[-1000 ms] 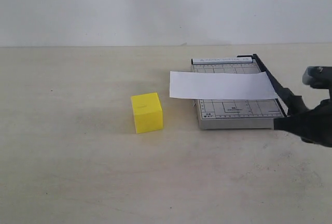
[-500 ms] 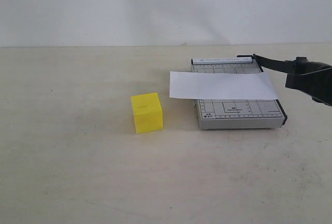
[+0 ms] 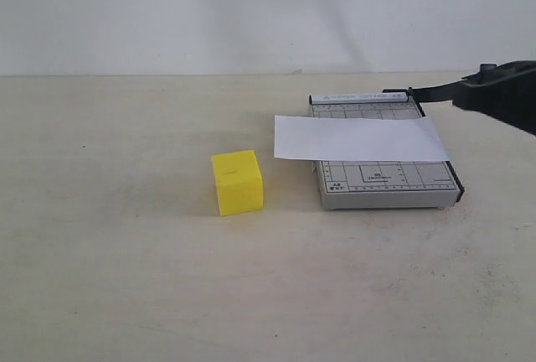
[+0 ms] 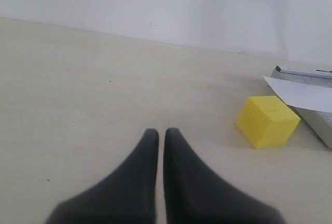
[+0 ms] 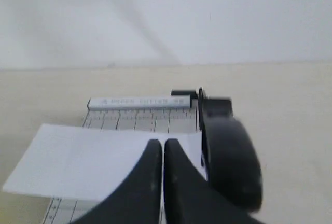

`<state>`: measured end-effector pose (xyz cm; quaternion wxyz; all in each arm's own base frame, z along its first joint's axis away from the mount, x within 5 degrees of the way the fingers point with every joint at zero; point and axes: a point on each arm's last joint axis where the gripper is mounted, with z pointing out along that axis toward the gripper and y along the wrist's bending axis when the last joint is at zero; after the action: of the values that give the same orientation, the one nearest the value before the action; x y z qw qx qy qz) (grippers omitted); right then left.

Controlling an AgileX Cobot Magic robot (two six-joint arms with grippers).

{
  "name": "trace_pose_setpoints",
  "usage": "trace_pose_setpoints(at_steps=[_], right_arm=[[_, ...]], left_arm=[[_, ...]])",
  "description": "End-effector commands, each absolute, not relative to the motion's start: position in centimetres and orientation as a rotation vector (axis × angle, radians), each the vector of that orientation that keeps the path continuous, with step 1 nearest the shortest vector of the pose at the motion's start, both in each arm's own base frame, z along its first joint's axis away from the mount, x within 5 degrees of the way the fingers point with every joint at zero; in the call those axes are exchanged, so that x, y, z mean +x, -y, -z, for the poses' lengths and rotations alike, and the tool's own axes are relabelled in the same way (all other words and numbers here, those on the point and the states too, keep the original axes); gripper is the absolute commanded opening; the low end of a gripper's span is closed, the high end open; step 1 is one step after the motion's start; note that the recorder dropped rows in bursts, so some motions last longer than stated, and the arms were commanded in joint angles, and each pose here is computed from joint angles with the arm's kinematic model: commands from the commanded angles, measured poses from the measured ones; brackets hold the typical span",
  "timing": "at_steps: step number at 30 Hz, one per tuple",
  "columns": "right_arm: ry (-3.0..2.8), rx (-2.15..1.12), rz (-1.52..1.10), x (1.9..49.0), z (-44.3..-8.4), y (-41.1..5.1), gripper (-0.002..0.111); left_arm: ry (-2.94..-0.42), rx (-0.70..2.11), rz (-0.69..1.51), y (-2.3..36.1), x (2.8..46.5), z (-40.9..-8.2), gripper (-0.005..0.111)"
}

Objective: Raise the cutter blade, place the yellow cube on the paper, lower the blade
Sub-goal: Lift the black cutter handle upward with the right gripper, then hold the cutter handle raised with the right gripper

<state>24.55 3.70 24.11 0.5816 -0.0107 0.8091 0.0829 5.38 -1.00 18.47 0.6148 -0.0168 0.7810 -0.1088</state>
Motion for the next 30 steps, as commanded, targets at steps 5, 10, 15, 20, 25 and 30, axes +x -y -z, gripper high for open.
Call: trace_pose_setpoints(at_steps=[5, 10, 15, 20, 25, 30], right_arm=[[-1.928, -0.041, -0.175, 24.2, -24.5, -3.6, 0.029], [-1.875, -0.036, -0.179, 22.1, -27.1, -3.2, 0.038], [-1.747, -0.029, -0.183, 15.3, -31.9, -2.2, 0.034], [-1.882, 0.001, -0.189, 9.2, -29.8, -1.3, 0.0], [-1.516, 0.034, -0.269, 6.9, -27.1, -1.0, 0.0], [-1.628, 0.075, -0.285, 7.5, -21.2, -1.0, 0.0]], left_arm=[[-1.781, -0.038, 0.242, 1.0, 5.4, -18.7, 0.004], [-1.781, -0.038, 0.242, 1.0, 5.4, -18.7, 0.004], [-1.781, -0.038, 0.242, 1.0, 5.4, -18.7, 0.004], [-1.781, -0.038, 0.242, 1.0, 5.4, -18.7, 0.004], [-1.77, -0.038, 0.242, 0.9, 5.4, -18.8, 0.004], [-1.77, -0.057, 0.269, 1.0, 5.4, -18.8, 0.004]])
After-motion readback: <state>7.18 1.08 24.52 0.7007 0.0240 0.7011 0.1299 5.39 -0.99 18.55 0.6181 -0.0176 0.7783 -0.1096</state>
